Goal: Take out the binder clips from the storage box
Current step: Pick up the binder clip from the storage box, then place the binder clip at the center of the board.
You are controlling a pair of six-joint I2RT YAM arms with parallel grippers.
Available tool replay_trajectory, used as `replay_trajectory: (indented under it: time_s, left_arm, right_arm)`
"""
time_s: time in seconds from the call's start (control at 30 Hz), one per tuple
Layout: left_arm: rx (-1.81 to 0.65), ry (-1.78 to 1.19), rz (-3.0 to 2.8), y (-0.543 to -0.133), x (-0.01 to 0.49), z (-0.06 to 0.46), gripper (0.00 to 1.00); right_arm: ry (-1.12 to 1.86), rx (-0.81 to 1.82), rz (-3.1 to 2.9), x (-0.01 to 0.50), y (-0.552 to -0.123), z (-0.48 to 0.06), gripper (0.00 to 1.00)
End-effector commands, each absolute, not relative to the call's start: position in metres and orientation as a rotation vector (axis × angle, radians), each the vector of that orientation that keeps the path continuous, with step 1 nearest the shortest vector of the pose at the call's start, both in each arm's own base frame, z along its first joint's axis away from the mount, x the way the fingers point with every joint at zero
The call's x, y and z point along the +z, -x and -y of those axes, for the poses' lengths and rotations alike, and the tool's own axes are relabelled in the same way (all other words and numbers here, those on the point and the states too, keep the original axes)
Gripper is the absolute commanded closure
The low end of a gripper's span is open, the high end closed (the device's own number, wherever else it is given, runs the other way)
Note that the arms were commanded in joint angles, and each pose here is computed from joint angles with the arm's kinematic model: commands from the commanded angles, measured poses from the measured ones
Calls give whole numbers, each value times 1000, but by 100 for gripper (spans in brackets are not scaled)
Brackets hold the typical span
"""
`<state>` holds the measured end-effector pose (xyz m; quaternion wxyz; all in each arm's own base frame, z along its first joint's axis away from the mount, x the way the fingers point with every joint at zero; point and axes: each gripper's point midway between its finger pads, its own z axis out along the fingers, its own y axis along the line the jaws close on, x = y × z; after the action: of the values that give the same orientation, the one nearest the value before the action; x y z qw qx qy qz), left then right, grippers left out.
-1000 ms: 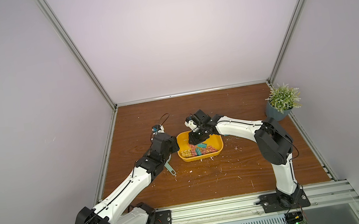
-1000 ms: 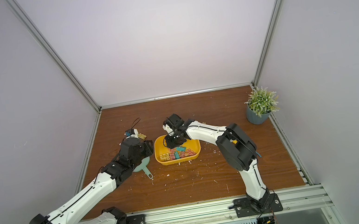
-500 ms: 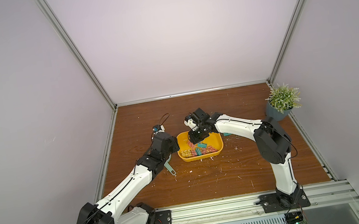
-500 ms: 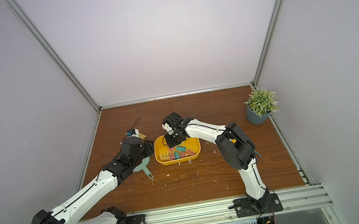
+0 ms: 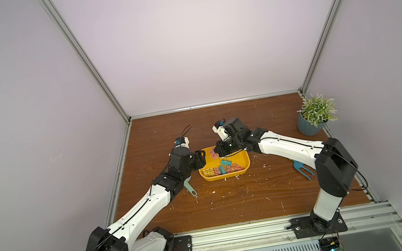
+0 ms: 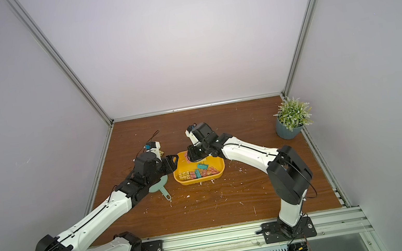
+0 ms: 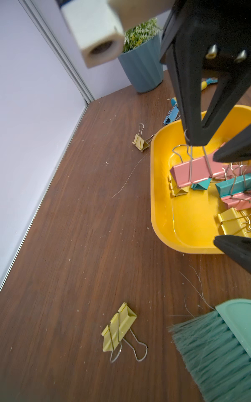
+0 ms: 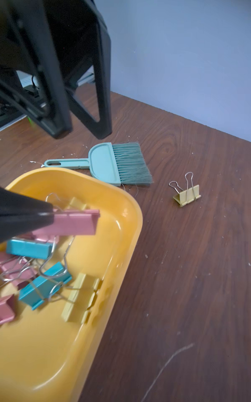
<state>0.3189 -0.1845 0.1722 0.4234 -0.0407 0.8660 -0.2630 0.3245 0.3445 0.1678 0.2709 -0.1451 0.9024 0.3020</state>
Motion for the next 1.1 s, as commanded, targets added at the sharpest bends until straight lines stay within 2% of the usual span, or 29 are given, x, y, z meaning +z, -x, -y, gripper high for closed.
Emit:
replay_trajectory:
  time_s: [0.0, 0.23, 0.3, 0.5, 0.77, 1.07]
  left_arm:
    - [-750, 3, -2114, -317, 193, 204, 41]
    - [-805, -98, -2136, -310, 186, 239, 35]
    - [-805, -112, -2147, -311, 183, 247, 35]
    - [-789, -111, -2177, -318, 176, 254, 35]
    - [-794, -100, -2177, -321, 176, 257, 33]
    - [-777, -90, -2169, -319, 175, 251, 13]
  right_arm:
    - [129, 842, -2269, 213, -336, -309, 100]
    - [-356, 761, -2110, 209, -316, -211, 100]
    - [-549, 733, -2050, 197, -307, -180, 100]
    - [-1009, 729, -1967, 151, -284, -134, 100]
    - [-1339, 800, -1999, 98, -274, -142, 100]
    - [-1560, 735, -1954, 68, -276, -146, 100]
